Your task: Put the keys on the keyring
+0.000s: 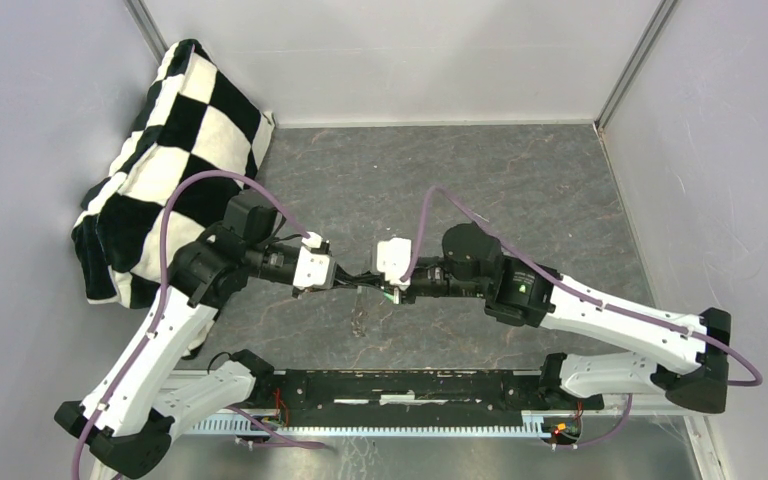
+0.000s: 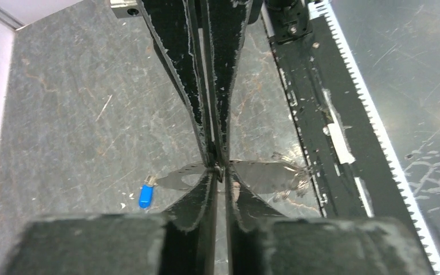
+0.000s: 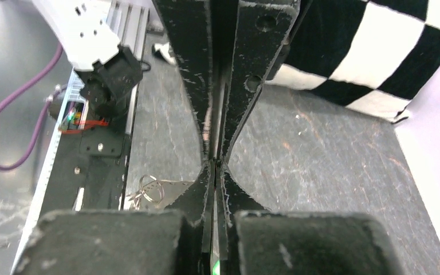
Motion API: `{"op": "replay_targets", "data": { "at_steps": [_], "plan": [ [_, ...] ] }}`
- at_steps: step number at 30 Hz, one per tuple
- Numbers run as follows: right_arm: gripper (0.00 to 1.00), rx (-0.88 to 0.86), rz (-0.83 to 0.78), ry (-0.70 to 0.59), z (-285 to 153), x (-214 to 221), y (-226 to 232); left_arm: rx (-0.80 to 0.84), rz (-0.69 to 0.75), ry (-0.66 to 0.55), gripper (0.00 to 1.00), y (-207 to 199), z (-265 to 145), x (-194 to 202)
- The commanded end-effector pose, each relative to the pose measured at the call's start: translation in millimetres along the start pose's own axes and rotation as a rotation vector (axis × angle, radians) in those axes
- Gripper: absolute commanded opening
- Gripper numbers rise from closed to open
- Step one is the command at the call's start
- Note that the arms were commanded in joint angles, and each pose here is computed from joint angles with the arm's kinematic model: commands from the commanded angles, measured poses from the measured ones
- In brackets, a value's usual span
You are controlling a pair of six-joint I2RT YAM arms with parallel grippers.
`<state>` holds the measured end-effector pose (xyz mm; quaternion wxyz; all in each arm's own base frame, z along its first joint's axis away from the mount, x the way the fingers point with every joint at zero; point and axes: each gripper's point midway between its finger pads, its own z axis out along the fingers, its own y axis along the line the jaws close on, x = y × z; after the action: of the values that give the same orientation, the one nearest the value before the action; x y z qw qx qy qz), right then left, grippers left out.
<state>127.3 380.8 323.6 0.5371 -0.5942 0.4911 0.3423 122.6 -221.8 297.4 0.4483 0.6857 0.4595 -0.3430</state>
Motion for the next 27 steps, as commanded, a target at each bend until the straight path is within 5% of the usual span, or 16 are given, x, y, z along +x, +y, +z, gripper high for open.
{"op": "replay_targets", "data": {
  "at_steps": [1, 7, 15, 27],
  "plan": [
    [0.0, 0.142, 0.039, -0.201, -15, -24, -18, 0.029, 0.002, -0.076, 0.27, -7, -5, -27],
    [0.01, 0.231, 0.136, -0.476, -47, -37, -18, -0.056, -0.131, -0.044, 0.47, -1, -8, -21],
    [0.0, 0.196, 0.207, -0.715, -75, -59, -10, -0.132, -0.298, -0.127, 0.46, 1, 4, -11],
    [0.01, 0.124, 0.295, -0.821, -69, -66, -4, -0.065, -0.342, -0.341, 0.37, 8, 8, -54]
  ]
}}
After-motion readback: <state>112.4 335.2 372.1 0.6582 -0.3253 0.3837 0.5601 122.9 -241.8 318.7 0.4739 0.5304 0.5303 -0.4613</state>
